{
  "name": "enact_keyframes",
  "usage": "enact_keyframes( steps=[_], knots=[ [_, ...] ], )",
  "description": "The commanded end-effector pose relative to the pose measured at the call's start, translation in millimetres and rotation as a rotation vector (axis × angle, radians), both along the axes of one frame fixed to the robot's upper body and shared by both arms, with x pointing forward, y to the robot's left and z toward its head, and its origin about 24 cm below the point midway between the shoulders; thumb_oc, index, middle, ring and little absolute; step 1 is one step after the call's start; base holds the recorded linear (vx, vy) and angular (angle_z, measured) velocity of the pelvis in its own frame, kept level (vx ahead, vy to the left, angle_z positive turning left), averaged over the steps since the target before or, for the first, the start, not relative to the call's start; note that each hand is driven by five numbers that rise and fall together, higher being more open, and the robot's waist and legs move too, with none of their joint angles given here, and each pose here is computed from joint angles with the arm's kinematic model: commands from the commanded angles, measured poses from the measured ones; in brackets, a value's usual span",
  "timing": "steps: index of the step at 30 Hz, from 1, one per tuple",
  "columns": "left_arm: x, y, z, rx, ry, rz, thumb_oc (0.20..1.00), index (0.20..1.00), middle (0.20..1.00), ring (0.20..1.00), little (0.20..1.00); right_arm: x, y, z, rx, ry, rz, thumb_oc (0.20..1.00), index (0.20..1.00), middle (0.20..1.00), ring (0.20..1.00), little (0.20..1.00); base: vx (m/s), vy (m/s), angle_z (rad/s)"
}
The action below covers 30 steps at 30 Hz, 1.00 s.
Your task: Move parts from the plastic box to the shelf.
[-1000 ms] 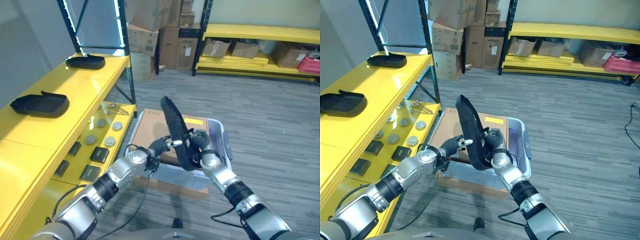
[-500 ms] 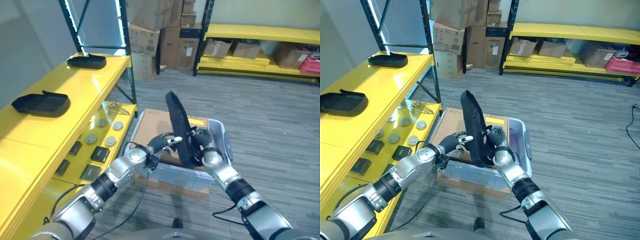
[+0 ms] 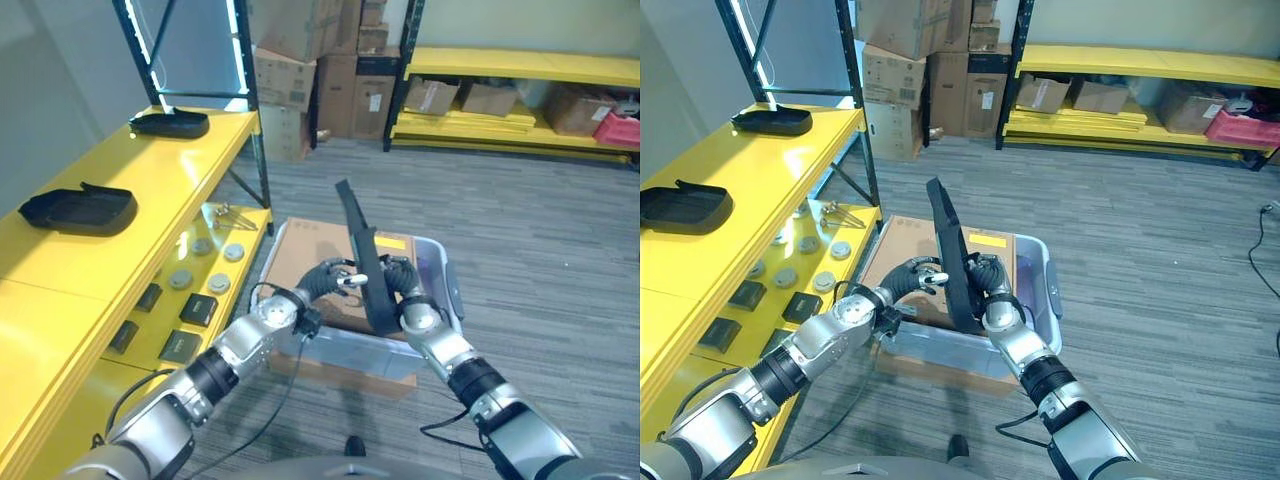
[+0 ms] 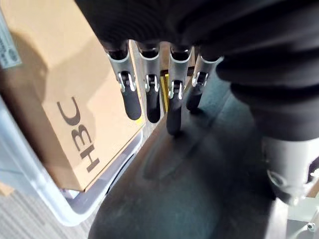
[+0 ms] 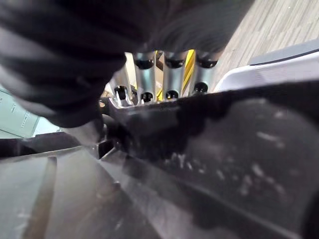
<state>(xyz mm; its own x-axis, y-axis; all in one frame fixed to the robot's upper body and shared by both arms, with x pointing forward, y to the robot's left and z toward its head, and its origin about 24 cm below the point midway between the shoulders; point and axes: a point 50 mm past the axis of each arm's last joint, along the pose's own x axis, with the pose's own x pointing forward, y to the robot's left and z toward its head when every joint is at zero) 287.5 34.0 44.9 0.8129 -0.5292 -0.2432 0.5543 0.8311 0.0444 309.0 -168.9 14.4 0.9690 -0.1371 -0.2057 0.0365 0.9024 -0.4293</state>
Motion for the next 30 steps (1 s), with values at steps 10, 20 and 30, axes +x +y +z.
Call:
enact_keyframes(
  steps=[10,20,30],
  knots=[
    [34.4,11.3,69.9,-0.085,-0.281,0.068,1.000,1.000,1.000,1.000,1.000,36.9,-13.7,80.3,0.011,-0.309,-0.053,0.200,0.200,0.200,0.200,0.200,0.00,0.013,0.07],
    [35.7,9.0,63.2,-0.085,-0.195,0.058,1.000,1.000,1.000,1.000,1.000,44.6,-44.9,97.4,0.053,-0.389,-0.182,0.200,0.200,0.200,0.200,0.200,0.00,0.001,0.01],
    [20.3,-26.6,23.4,-0.188,0.160,-0.045,1.000,1.000,1.000,1.000,1.000,51.8,-24.3,92.0,0.020,-0.349,-0.089,0.200,0.200,0.200,0.200,0.200,0.00,0.000,0.00]
  ],
)
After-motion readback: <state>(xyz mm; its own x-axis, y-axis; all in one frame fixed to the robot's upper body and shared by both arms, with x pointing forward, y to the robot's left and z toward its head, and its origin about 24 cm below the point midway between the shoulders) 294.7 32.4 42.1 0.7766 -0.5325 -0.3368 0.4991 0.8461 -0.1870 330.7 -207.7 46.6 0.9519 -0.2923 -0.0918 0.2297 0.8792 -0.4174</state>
